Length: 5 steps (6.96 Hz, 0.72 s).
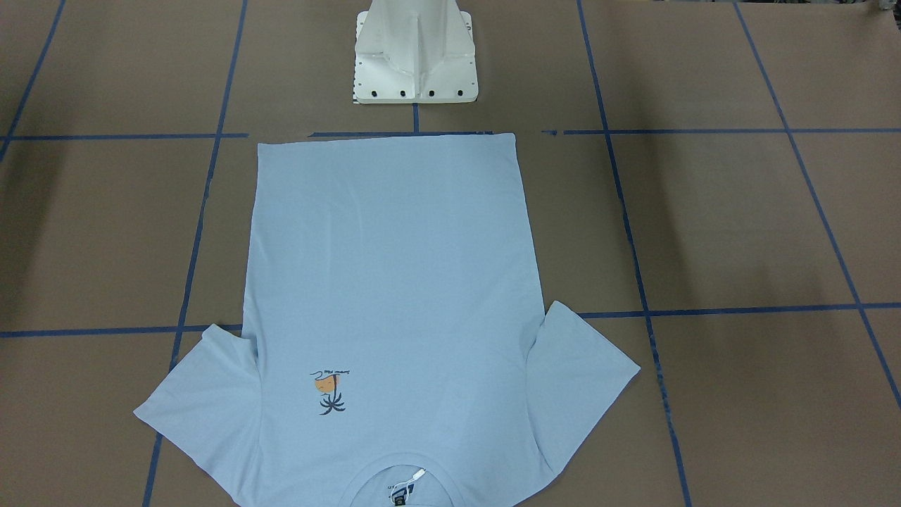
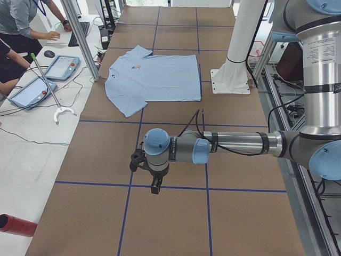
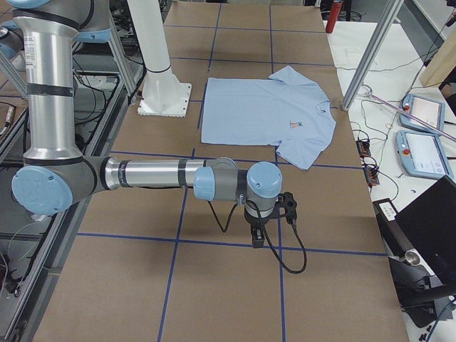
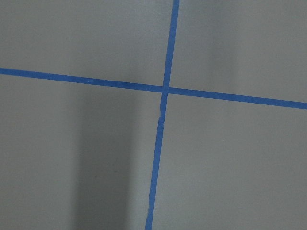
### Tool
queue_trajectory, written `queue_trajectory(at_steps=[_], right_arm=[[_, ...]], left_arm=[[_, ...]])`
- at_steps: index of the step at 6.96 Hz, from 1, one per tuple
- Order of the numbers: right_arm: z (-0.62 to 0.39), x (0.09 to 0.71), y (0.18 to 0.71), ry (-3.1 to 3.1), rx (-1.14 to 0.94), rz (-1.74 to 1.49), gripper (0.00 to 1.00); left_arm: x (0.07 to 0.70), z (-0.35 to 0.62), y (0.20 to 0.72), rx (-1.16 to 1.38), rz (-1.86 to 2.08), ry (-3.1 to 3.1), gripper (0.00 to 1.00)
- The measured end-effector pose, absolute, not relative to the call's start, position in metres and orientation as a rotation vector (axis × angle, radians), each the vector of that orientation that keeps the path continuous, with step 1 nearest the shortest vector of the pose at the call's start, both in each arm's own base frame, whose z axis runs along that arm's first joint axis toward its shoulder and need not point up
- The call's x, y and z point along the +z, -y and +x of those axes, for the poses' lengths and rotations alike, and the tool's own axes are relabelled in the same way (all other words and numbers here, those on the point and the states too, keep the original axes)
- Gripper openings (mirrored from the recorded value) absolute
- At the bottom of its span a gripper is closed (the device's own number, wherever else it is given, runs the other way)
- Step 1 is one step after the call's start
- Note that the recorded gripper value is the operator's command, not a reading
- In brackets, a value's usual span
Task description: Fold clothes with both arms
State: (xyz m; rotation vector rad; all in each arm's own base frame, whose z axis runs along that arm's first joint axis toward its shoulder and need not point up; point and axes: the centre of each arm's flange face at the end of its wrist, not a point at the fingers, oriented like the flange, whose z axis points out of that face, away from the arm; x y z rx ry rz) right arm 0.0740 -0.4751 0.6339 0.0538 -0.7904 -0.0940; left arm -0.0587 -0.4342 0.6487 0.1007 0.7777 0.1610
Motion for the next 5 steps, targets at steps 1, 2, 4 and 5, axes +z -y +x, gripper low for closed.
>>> queue_trajectory(at_steps=[1, 2, 4, 5], right_arm=[[0.072, 0.633, 0.475, 0.792, -0.096, 0.054, 1.0], [0.07, 0.63, 0.476, 0.793, -0.098, 0.057, 1.0], [0.06, 0.62, 0.485, 0.811, -0.116, 0.073, 1.0], [0.044, 0.61, 0.5, 0.818, -0.159, 0.099, 1.0]], left_arm=[[0.649, -0.059, 0.434, 0.16, 0.1, -0.778, 1.0], [0.647, -0.059, 0.436, 0.159, 0.104, -0.777, 1.0], [0.627, -0.058, 0.457, 0.174, 0.146, -0.772, 1.0], [0.605, -0.057, 0.48, 0.196, 0.194, -0.77, 1.0]])
